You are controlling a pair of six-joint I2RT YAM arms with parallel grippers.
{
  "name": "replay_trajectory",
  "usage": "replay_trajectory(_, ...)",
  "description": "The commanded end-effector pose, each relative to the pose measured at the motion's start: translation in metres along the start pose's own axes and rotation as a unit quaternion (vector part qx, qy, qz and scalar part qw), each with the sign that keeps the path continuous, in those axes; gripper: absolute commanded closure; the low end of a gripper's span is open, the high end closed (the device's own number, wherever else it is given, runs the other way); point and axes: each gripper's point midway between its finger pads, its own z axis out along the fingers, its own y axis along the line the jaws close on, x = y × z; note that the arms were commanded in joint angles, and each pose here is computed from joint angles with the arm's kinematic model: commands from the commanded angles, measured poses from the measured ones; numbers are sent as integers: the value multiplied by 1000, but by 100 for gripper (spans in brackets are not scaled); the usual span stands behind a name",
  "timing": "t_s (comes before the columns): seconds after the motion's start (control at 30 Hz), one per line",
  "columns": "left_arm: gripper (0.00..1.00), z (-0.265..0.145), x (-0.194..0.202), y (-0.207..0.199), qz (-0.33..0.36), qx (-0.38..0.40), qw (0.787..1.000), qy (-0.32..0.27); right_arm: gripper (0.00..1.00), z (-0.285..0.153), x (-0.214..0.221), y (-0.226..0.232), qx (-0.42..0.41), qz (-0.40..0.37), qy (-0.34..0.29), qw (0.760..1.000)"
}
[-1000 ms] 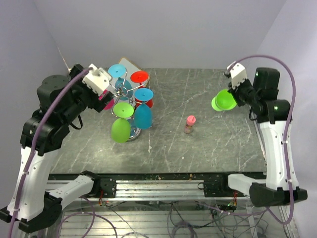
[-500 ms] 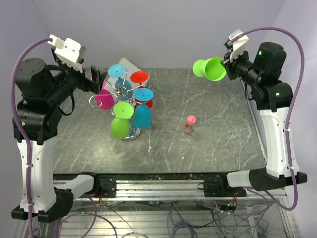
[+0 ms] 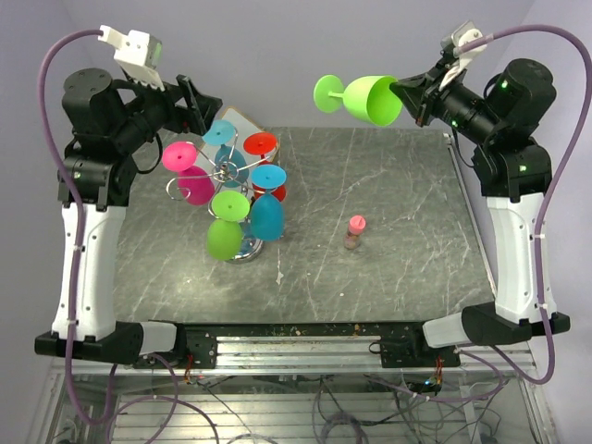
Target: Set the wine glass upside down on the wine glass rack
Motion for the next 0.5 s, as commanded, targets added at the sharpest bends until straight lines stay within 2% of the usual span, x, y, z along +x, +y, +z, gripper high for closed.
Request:
replay_trajectory(0.0, 5, 12, -14, -19, -55, 61, 996, -28, 100, 10, -28, 24, -67, 20, -49, 996)
replay_trajectory(0.2, 14, 37, -4, -39, -123, 119, 985, -5, 100, 27, -29, 43, -102, 29, -53, 993)
replay_trajectory(0.37, 19, 58, 7, -66, -137, 141, 980, 11, 100, 37, -28, 62, -127, 33, -52, 990)
replay_trajectory(0.47, 25, 71, 18, -72, -147, 144, 978, 26, 100, 39, -30, 70, -135, 34, -53, 989)
